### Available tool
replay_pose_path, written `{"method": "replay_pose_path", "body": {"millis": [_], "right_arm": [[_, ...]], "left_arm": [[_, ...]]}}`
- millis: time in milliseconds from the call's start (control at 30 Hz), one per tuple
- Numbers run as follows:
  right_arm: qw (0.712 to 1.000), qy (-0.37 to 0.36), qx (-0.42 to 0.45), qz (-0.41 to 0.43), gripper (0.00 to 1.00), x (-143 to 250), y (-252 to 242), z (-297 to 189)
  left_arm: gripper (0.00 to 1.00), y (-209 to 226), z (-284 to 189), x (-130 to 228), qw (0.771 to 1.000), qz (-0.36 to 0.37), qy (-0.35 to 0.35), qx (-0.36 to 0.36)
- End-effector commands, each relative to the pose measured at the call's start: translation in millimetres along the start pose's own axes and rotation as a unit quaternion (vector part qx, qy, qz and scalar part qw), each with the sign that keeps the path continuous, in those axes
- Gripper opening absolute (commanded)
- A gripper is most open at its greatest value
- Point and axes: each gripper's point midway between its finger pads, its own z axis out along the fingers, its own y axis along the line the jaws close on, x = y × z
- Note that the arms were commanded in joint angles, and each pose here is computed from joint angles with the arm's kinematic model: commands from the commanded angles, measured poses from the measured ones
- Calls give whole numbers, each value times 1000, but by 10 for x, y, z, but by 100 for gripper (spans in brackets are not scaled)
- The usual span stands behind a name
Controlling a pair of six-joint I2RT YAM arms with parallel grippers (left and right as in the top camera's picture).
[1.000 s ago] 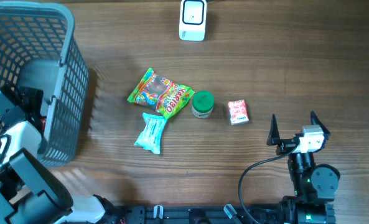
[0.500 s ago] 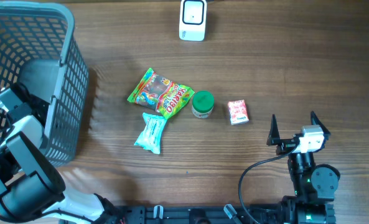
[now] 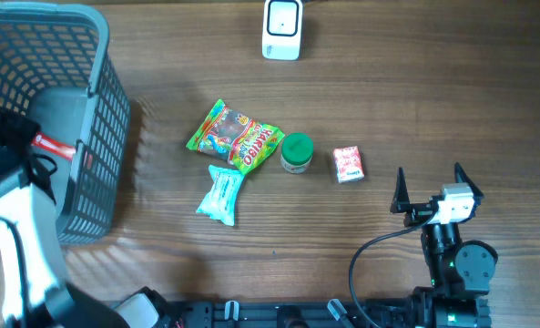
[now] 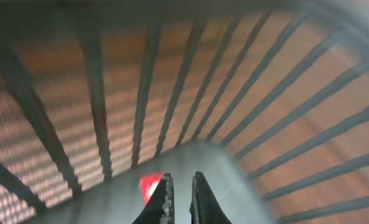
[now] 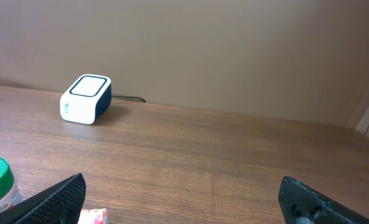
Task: Scan the item barcode
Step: 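Reach into the basket and grasp a red Nescafe stick with left gripper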
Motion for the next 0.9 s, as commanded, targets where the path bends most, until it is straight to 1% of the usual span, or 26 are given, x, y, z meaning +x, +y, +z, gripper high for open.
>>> {"method": "replay_pose_path", "body": {"millis": [0,67,100,133,167,200,233,300,400,467,567,867], "right_arm": [[1000,-5,7,3,100,-21,-22,-4],[1000,-5,7,4,100,-21,-22,-4],[1000,-5,7,3,100,-21,-22,-4],[1000,-5,7,4,100,-21,-22,-4],[1000,-5,7,3,100,-21,-22,-4],[1000,-5,7,4,100,-21,-22,-4],[1000,-5,7,3,100,-21,-22,-4],[1000,-5,7,3,100,-21,-22,-4],[1000,-5,7,3,100,-21,-22,-4],[1000,-5,7,3,100,-21,-22,-4],[1000,-5,7,3,100,-21,-22,-4],[1000,-5,7,3,100,-21,-22,-4]], "left_arm": [[4,-99,-276,-233,999,-10,-32,20],[4,-87,-300,-211,999,-12,-26,18],[4,-52,-271,-123,1000,-14,-9,10],[40,4,-210,0,1000,-26,13,-1],[64,57,-117,153,998,-42,39,-14],[87,98,-24,285,997,-51,59,-25],[100,157,118,473,993,-64,86,-40],[100,254,347,798,987,-79,128,-64],[100,378,657,1256,978,-72,176,-89],[100,408,811,1463,975,-67,191,-95],[100,366,903,1564,975,-62,193,-90],[100,369,936,1629,975,-44,193,-98]]}}
